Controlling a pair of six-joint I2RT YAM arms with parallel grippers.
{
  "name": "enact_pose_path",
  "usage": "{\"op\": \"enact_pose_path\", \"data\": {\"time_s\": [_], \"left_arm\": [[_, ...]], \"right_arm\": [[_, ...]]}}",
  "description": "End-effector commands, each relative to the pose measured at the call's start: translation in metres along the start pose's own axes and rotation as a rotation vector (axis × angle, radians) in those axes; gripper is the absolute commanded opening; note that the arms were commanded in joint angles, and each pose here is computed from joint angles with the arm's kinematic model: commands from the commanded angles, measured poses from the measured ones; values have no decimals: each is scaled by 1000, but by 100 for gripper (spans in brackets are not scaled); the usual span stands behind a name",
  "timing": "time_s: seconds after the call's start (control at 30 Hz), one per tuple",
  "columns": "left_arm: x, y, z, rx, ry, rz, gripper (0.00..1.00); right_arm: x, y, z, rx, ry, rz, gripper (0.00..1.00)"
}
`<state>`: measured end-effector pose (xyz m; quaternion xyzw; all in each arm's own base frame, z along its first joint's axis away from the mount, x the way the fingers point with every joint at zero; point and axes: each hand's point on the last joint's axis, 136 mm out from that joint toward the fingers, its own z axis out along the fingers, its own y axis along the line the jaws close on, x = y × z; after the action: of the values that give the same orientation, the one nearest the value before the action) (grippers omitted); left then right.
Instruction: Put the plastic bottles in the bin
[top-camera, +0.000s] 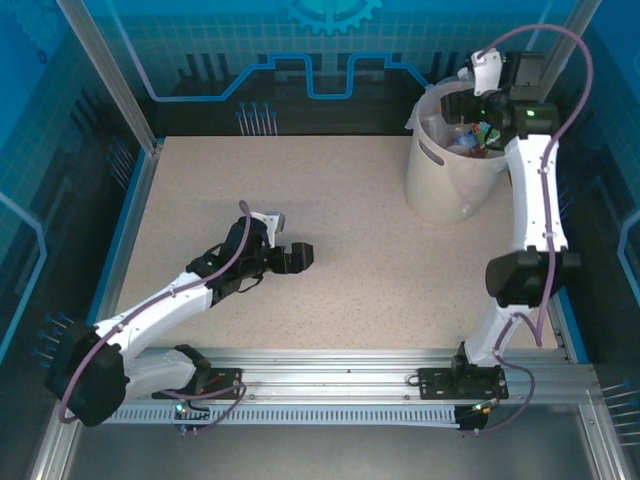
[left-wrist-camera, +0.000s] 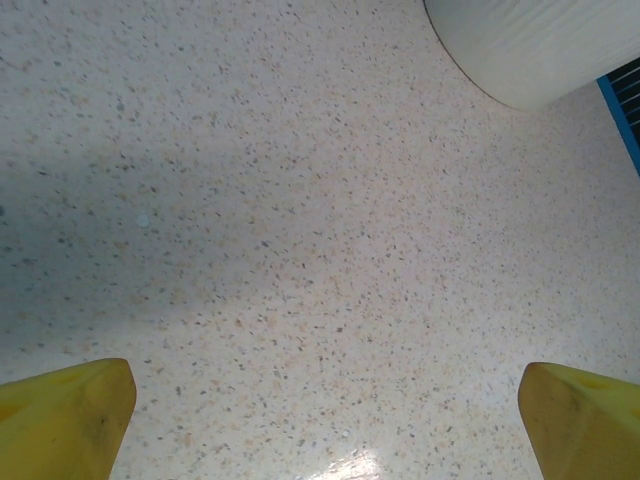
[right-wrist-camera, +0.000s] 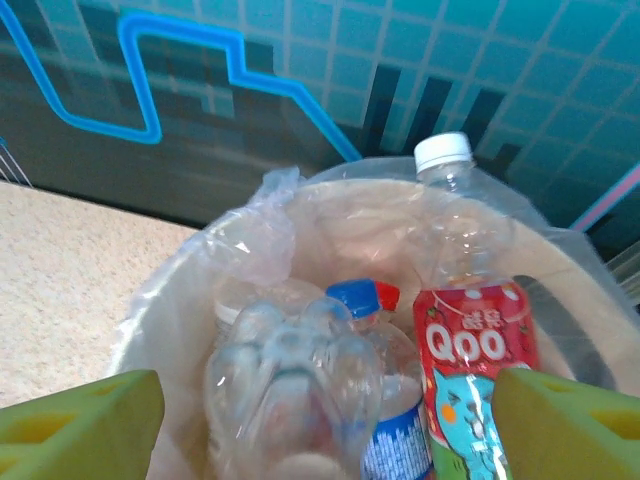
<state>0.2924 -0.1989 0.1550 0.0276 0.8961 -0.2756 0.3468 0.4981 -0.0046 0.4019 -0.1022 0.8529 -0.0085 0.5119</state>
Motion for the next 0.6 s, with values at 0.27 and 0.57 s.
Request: {"op": "enact_pose_path", "data": {"time_s": [0.27,0.57], "left_arm": [[-47,60,-51,-222,-165,-22,99],[-54,155,-91,-632,-366,-73,99]], "right_arm": [[46,66,-116,-100,-127,80,85],[185,118,-118,-106,-20,123,83]]}}
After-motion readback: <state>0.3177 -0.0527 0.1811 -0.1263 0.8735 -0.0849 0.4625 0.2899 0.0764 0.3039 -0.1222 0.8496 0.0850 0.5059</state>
